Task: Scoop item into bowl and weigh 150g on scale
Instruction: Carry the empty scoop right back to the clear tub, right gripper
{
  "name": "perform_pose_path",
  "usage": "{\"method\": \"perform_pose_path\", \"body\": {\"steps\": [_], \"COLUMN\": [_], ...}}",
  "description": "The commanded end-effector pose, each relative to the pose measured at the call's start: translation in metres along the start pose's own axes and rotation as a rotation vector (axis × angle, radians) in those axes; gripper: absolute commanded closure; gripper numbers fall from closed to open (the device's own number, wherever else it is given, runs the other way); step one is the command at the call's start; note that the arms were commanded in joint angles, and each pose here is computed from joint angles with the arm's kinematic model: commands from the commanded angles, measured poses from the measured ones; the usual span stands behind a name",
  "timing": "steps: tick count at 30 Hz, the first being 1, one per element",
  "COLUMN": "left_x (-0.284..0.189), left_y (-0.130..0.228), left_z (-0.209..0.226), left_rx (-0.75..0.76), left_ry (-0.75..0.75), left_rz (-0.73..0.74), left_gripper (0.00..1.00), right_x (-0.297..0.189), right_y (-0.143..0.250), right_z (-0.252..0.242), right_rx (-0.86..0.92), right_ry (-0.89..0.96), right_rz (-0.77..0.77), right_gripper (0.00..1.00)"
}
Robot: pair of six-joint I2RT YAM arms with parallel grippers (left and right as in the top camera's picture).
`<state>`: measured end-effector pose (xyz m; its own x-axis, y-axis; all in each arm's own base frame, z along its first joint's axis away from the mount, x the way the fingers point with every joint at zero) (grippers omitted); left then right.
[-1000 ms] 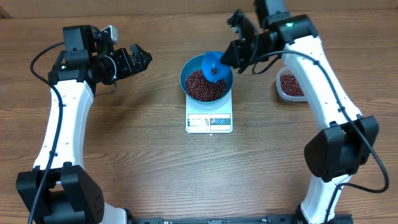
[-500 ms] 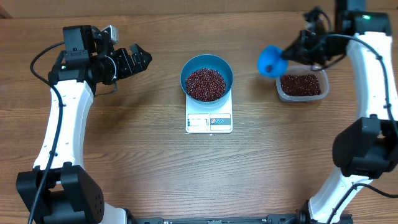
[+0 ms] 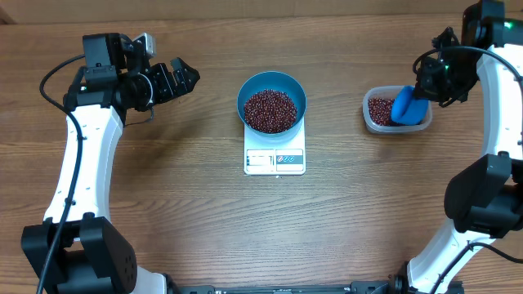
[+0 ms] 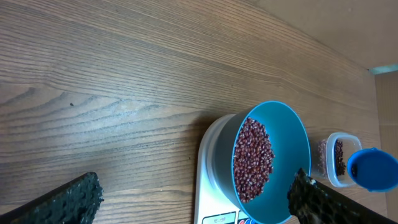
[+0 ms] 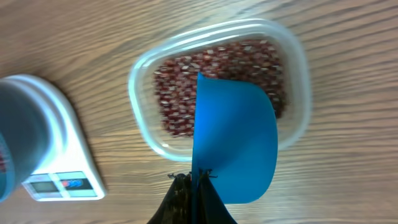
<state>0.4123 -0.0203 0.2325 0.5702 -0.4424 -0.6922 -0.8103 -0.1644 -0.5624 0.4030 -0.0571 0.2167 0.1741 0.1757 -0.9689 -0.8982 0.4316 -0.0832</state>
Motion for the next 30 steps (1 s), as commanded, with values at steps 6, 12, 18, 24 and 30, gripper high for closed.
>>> {"method": "perform_pose_path", "body": {"steps": [6, 12, 18, 24, 30], "left_x": [-0.010, -0.010, -0.010, -0.009, -0.010], "left_y": [-0.009, -0.009, -0.009, -0.009, -0.009], "left_z": [-0.009, -0.009, -0.009, -0.009, -0.009], "left_rx": [0.038, 0.038, 0.038, 0.038, 0.038], "left_ry": [0.001, 0.001, 0.001, 0.001, 0.001], "left_rz": [-0.035, -0.035, -0.035, -0.035, -0.035], "left_gripper": [0.00, 0.01, 0.00, 0.00, 0.00], "right_x": [-0.016, -0.012, 0.004, 0.019, 0.027], "right_y": [-0.001, -0.001, 0.003, 0.002, -0.002], "right_z": [0.015, 0.036, 0.053, 0.054, 0.049], "right_rx": [-0.103, -0.202, -0.288, -0.302, -0.290], "right_ry": [0.203, 0.377, 0.524, 0.542, 0.551], "right_rz": [-0.129, -0.211, -0.228, -0.197, -0.180], "right_gripper": [0.96, 0.96, 0.96, 0.96, 0.96]}}
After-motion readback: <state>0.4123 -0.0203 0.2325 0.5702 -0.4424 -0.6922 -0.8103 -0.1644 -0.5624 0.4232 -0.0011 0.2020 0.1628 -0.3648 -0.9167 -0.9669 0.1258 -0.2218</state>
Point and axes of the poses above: each gripper's point midway between its finger pads, its own x axis out along the fingers, its own z axis along the line the jaws close on, y = z × x, the point moved 5 cm from there along -x, back along the fingers, and after that the axes turned 12 degrees about x, right-handed, at the moved point
